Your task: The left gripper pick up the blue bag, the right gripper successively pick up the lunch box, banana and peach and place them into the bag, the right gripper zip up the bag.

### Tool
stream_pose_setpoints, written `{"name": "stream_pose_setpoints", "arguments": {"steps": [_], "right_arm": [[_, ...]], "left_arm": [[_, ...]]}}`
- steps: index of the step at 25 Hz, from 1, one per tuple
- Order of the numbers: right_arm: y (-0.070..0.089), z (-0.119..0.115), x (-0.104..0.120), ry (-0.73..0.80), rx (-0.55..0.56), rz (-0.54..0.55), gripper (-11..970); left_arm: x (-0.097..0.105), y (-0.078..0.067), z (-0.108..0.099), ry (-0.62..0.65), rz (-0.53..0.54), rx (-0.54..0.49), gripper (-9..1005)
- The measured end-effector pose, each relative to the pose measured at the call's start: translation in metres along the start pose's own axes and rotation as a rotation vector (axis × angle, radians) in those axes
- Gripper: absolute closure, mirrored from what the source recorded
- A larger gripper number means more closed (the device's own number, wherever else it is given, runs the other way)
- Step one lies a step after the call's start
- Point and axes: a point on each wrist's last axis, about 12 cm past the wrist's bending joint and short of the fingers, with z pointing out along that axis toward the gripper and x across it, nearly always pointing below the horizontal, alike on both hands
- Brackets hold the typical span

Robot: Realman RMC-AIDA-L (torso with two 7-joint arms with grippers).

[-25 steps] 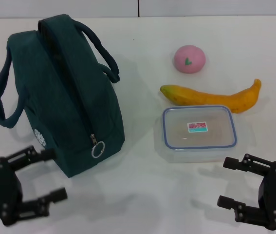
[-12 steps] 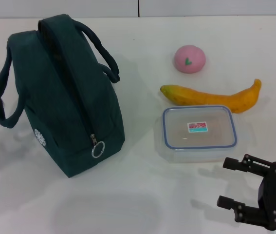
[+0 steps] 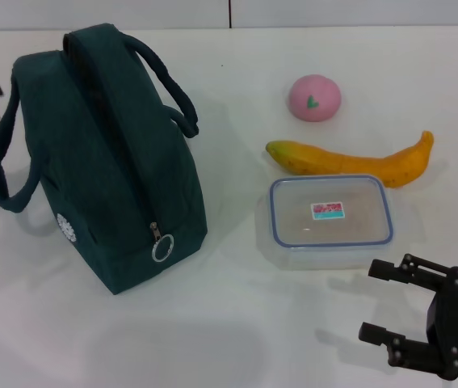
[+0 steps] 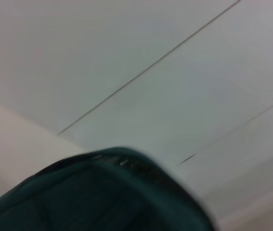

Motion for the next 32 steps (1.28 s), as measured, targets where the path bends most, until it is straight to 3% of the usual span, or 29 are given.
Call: {"name": "stream_pose_setpoints", "arguments": {"steps": [3,7,10,27,32], "right_arm": [[0.0,0.0,0.0,-0.001,0.002,-0.001,237],[0.0,0.0,0.0,0.0,0.003,-0.003,236],[0.0,0.0,0.001,0.004,0.006,-0.002,236],[0.0,-0.001,0.002,0.009,0.016,0.001,236],[0.0,-0.001,0.002,0.009,0.016,0.001,236]], "left_arm": [[-0.023,-0.013,0.01,0.123,-0.019,-0.119,144],[-0.042,-0.031,0.025,0.215,-0.005,-0.159,145],[-0.049,-0.037,0.035,0.257,-0.005,-0.171,145],[-0.049,-0.034,0.062,0.353,0.018,-0.261,148],[-0.049,-0.035,0.066,0.353,0.047,-0.232,302]]}}
